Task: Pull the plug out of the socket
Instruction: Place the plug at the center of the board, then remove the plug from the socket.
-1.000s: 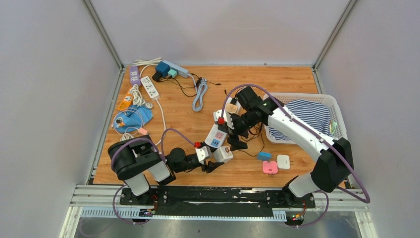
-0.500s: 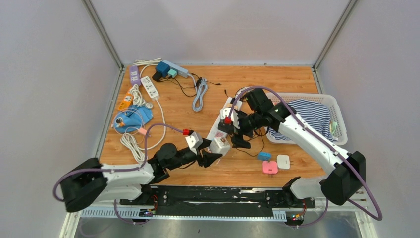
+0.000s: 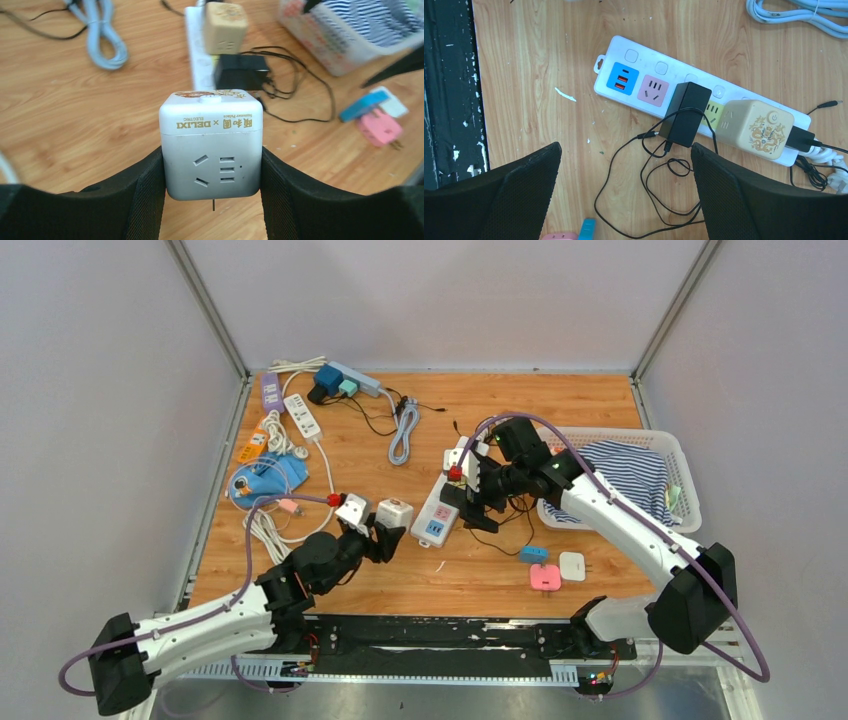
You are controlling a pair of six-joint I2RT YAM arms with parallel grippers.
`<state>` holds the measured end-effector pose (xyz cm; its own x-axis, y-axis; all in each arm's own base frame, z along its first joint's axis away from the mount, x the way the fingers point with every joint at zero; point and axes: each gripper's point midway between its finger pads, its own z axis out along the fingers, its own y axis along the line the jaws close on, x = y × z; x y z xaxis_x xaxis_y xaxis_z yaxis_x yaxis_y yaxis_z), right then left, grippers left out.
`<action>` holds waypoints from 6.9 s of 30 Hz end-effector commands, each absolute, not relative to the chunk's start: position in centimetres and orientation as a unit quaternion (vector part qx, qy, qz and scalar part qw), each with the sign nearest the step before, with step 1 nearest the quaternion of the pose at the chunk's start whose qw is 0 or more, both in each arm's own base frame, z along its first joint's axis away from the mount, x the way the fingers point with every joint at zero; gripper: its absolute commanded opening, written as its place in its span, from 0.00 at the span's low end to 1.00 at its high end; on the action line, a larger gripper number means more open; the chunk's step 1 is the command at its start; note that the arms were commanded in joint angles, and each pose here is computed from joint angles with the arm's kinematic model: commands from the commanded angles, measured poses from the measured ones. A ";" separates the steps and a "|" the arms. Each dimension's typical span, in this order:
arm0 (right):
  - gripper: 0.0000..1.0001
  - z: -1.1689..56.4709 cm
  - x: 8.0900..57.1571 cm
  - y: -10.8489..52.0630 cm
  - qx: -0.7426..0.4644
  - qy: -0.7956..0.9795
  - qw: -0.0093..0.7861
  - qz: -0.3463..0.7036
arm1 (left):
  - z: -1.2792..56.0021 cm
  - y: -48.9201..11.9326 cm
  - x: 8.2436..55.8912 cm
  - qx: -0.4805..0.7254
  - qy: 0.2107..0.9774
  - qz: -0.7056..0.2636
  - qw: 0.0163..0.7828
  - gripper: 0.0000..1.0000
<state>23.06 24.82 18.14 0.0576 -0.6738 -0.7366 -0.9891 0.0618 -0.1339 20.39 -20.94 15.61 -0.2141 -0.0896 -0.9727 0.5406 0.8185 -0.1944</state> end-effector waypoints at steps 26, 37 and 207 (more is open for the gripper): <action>1.00 16.9 23.8 24.3 -0.632 0.665 0.330 0.223 | 12.4 -5.1 31.9 -0.259 0.789 -0.108 0.546 0.00; 1.00 16.7 23.9 24.3 -0.633 0.666 0.328 0.220 | 11.3 -1.1 33.3 -0.374 0.758 -0.062 0.531 0.00; 0.00 6.0 29.8 25.7 -0.531 0.804 0.205 0.170 | 12.4 -26.2 29.7 0.286 0.691 -0.300 0.592 1.00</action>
